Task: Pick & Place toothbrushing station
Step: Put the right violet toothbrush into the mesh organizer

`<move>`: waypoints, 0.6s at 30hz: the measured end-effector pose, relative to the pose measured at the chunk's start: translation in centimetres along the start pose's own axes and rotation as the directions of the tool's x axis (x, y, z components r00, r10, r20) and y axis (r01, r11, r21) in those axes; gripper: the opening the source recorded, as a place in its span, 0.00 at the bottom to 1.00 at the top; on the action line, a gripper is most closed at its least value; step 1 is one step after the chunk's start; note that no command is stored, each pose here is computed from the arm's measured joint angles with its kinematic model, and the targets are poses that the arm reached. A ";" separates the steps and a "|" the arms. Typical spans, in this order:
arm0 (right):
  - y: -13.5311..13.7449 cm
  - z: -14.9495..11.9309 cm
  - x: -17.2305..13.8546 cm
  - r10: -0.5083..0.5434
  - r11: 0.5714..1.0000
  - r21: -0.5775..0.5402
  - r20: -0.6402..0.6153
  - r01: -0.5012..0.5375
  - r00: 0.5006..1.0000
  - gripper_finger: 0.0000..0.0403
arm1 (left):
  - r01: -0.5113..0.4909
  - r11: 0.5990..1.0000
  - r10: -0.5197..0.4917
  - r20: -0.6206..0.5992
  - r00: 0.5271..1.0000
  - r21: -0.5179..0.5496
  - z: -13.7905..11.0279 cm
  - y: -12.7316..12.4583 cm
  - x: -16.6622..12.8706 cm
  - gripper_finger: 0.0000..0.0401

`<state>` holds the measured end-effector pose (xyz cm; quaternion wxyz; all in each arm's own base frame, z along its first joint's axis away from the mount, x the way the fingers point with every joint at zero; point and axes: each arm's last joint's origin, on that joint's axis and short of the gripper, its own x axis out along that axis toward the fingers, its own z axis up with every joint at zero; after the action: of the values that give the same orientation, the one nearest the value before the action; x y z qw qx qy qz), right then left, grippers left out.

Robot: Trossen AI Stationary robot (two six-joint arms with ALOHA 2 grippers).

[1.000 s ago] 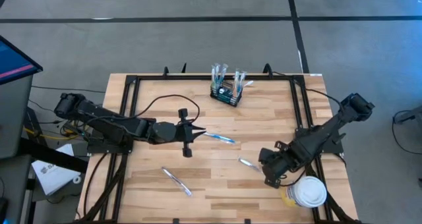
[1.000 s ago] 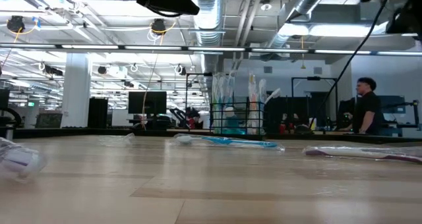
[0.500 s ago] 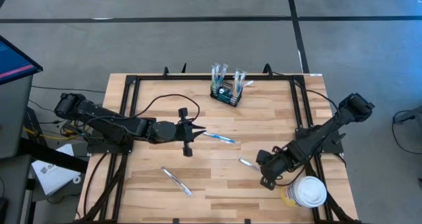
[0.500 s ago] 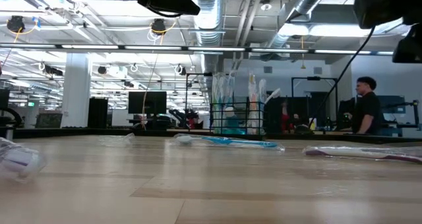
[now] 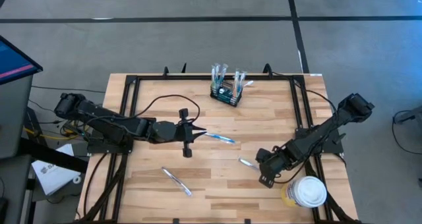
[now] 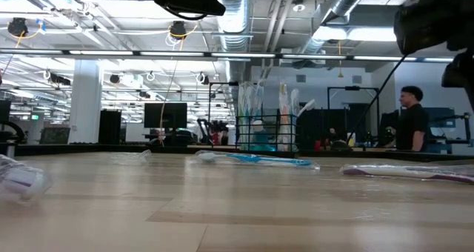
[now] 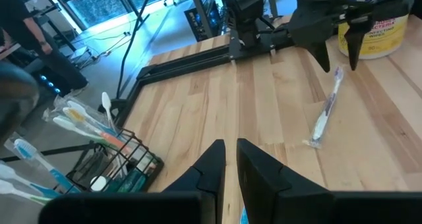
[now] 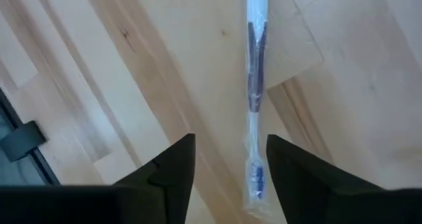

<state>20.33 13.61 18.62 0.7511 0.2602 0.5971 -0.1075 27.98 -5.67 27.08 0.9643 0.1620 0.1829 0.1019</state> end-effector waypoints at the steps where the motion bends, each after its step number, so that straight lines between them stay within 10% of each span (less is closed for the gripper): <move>1: 0.0 0.0 0.0 -0.006 1.000 -0.002 -0.003 0.006 1.000 0.45 | 0.000 1.000 0.000 0.000 1.000 0.000 0.0 0.0 0.0 0.08; 18: 0.2 0.0 5.6 -0.128 0.991 -0.073 -0.205 0.115 0.970 0.41 | -0.001 1.000 0.001 0.002 1.000 -0.023 0.0 0.0 0.0 0.08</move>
<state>21.88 14.61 13.29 0.6837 0.2103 0.6905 -0.1071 28.00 -5.66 27.11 0.9663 0.1510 0.1804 0.1042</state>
